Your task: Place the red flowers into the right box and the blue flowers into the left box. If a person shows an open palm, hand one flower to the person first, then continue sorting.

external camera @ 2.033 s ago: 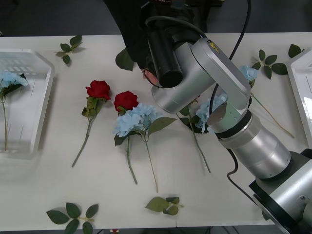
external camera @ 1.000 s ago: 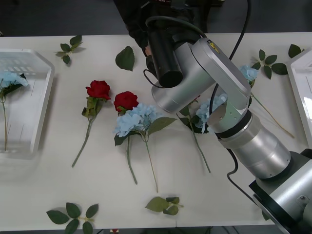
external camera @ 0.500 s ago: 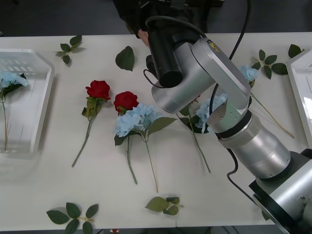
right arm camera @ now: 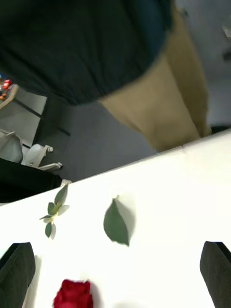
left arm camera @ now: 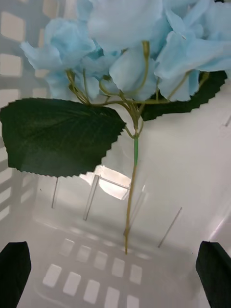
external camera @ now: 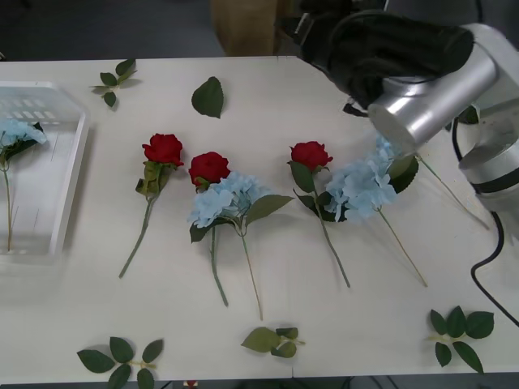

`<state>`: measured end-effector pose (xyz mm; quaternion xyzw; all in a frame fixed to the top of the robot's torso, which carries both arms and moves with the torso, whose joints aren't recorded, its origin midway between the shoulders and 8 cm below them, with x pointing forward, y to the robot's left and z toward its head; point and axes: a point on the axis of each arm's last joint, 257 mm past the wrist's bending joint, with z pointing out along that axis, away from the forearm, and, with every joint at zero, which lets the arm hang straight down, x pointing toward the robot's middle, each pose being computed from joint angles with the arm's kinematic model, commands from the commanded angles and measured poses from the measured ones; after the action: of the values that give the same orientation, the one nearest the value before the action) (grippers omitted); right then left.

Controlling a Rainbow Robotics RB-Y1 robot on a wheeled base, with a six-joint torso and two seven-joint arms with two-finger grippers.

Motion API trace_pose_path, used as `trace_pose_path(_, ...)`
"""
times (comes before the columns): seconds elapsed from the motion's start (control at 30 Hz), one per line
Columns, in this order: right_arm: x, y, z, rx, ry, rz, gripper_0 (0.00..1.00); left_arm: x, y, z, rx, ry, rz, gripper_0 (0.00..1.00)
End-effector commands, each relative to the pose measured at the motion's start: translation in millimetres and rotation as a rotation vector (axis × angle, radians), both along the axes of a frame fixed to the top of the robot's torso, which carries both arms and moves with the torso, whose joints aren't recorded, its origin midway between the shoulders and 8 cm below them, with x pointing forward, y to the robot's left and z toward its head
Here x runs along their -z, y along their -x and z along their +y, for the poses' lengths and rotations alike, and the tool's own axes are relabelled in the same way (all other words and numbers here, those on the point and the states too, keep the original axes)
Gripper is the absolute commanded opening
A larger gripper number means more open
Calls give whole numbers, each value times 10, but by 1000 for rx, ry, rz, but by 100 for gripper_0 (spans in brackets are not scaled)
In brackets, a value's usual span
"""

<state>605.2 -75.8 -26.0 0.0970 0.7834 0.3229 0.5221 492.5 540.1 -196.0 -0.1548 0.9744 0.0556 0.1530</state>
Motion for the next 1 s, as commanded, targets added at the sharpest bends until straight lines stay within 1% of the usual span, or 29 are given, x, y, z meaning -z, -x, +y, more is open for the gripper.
trace_pose_path(0.03, -120, -48, -539, -21, 48, 44, 100, -254, -93, -389, 96, 39, -26, 100)
trace_pose_path(0.13, 67, -28, -914, -79, 131, 114, 100, -177, -79, -698, 108, 46, -32, 100)
trace_pose_path(0.17, 161, -14, -1092, -103, 181, 134, 100, -152, -66, -825, 109, 39, -34, 100)
trace_pose_path(0.27, 386, 56, -1511, -180, 285, 160, 100, -80, -19, -1188, 109, 17, -41, 100)
trace_pose_path(0.3, 430, 69, -1601, -200, 307, 155, 100, -65, -1, -1263, 111, 0, -41, 100)
trace_pose_path(0.4, 718, 112, -2066, -265, 465, 125, 100, -2, 80, -1652, 111, -41, -40, 100)
trace_pose_path(0.6, 1210, 247, -2775, -348, 772, 84, 100, 163, 176, -2434, 140, 20, -35, 100)
trace_pose_path(0.73, 1511, 373, -3019, -405, 941, 85, 100, 370, 190, -2839, 166, 13, -51, 100)
trace_pose_path(0.83, 1698, 464, -3124, -437, 1008, 92, 100, 535, 174, -3034, 203, 0, -66, 100)
trace_pose_path(0.93, 1859, 490, -3177, -461, 1084, 85, 100, 708, 141, -3155, 243, -16, -73, 100)
trace_pose_path(1.0, 1945, 461, -3177, -458, 1122, 77, 100, 827, 101, -3208, 266, -30, -74, 100)
